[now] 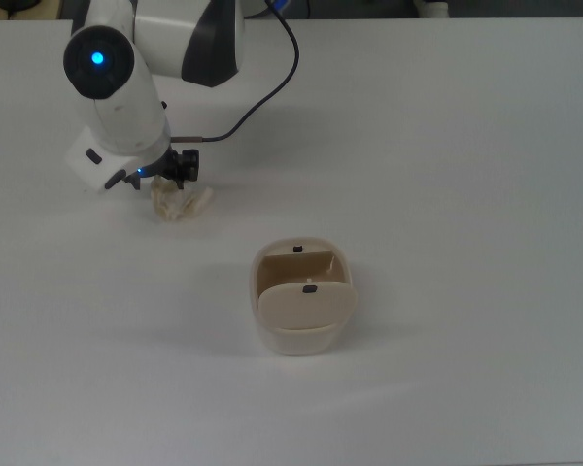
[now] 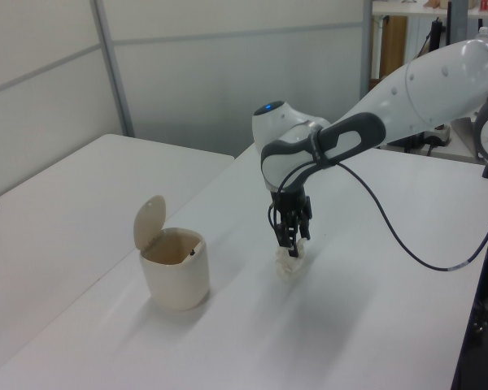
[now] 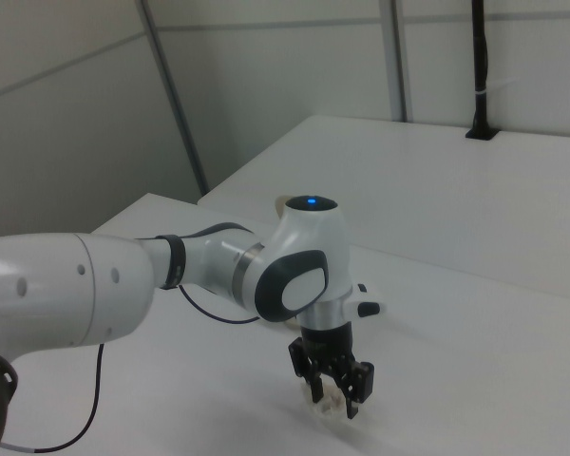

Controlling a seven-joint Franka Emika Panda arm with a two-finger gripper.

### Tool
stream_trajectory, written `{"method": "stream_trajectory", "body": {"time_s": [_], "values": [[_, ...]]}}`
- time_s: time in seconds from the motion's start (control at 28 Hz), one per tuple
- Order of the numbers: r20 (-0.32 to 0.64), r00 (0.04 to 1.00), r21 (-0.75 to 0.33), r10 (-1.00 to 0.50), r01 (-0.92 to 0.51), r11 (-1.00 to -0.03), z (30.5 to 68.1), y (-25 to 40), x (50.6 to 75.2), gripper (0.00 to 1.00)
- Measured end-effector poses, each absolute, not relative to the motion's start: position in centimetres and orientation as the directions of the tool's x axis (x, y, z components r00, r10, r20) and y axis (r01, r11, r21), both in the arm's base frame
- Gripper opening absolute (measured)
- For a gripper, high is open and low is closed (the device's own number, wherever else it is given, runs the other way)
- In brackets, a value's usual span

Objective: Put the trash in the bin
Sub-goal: 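Close the gripper on the crumpled tissue and lift it, then carry the held tissue over the open cream bin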

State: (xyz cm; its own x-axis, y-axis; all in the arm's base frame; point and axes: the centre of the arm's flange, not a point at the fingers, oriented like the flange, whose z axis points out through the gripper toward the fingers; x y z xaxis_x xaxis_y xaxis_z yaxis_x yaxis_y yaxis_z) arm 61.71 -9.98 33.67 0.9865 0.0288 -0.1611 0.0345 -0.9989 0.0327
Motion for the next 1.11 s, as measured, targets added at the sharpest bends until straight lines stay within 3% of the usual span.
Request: {"method": "stream_trajectory", "body": {"time_s": [0.25, 0.57, 0.79, 1.11], "values": [[-0.165, 0.986, 0.042, 0.038, 0.045, -0.998, 32.7, -9.9, 61.9, 0.43], [-0.139, 0.989, 0.046, 0.052, 0.059, -0.997, 34.1, -10.0, 62.3, 0.07], [-0.074, 0.994, 0.056, 0.078, 0.082, -0.995, 38.0, -9.4, 62.6, 0.05], [0.083, 0.983, 0.088, 0.161, 0.154, -0.984, 47.2, -4.4, 62.6, 0.05]]}}
